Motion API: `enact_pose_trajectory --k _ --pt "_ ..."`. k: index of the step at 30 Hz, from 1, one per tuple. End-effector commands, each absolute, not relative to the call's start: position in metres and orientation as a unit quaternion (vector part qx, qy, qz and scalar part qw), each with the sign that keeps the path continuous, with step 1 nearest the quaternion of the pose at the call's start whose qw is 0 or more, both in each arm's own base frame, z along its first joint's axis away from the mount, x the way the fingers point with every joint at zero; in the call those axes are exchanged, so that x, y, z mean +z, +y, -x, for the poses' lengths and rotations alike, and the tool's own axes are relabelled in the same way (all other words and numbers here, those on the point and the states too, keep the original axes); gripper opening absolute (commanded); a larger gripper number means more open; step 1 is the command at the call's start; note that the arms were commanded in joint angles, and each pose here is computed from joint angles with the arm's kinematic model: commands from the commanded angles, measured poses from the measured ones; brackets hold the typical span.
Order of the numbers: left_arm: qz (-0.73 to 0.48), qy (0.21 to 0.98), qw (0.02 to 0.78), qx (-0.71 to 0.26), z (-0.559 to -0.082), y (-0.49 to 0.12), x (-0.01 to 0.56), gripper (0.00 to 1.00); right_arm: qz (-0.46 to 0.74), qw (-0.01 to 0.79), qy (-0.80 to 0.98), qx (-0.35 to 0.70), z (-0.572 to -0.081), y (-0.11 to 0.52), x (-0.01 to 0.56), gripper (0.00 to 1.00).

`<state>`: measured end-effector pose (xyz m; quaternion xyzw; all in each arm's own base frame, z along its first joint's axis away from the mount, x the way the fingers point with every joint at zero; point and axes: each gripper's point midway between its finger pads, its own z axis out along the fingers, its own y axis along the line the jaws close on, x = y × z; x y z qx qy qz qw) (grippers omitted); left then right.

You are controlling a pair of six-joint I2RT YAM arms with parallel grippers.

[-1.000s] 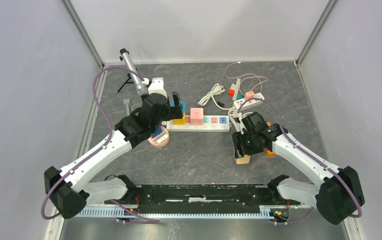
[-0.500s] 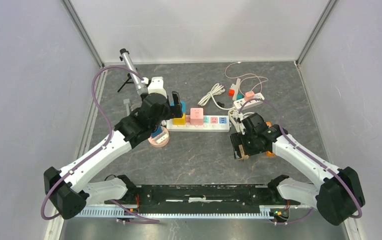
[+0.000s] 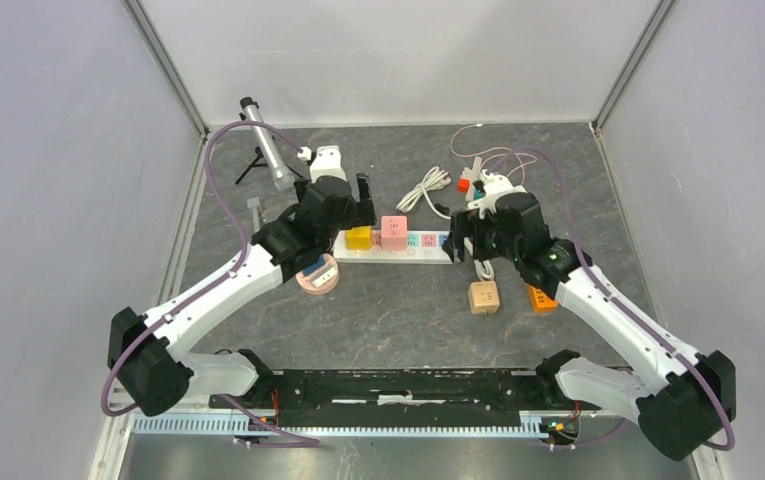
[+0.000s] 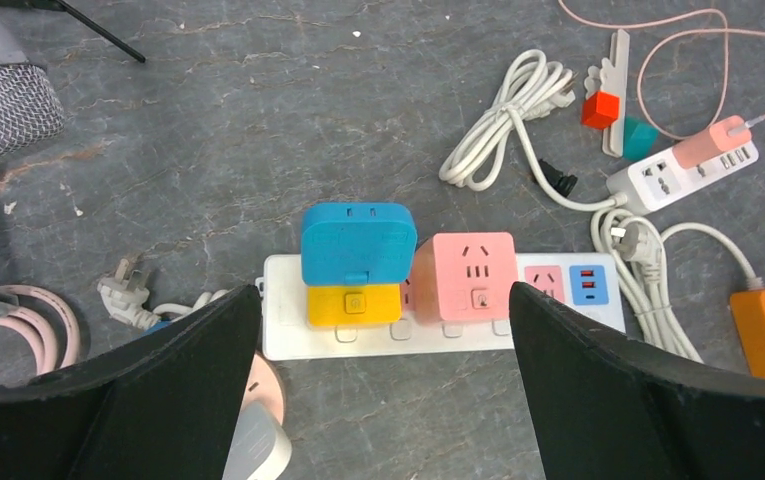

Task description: Pull the plug off the socket

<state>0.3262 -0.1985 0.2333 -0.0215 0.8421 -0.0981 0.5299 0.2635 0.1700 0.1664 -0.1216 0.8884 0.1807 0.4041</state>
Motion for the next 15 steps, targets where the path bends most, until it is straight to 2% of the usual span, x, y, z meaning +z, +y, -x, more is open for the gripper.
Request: enact_pose_trajectory --k 1,4,6,11,15 --pt "0.096 0.828 0.538 -0.126 -0.343 -0.196 0.257 1.00 0.124 0.467 0.840 0.249 -0.301 0.208 0.209 0.91" --pt "0.128 0.844 0.485 -0.189 -0.346 -0.192 0.245 1.00 0.099 0.451 0.843 0.275 -0.310 0.222 0.201 0.88" --pt "0.108 0.851 0.467 -0.212 -0.341 -0.195 0.241 1.00 0.070 0.432 0.854 0.280 -0.318 0.233 0.195 0.88" --pt "0.056 0.882 0.424 -0.197 -0.324 -0.196 0.215 1.00 0.060 0.418 0.877 0.228 -0.333 0.274 0.183 0.93" --pt "0.043 0.900 0.399 -0.172 -0.317 -0.190 0.190 1.00 0.049 0.413 0.889 0.189 -0.342 0.297 0.163 0.92"
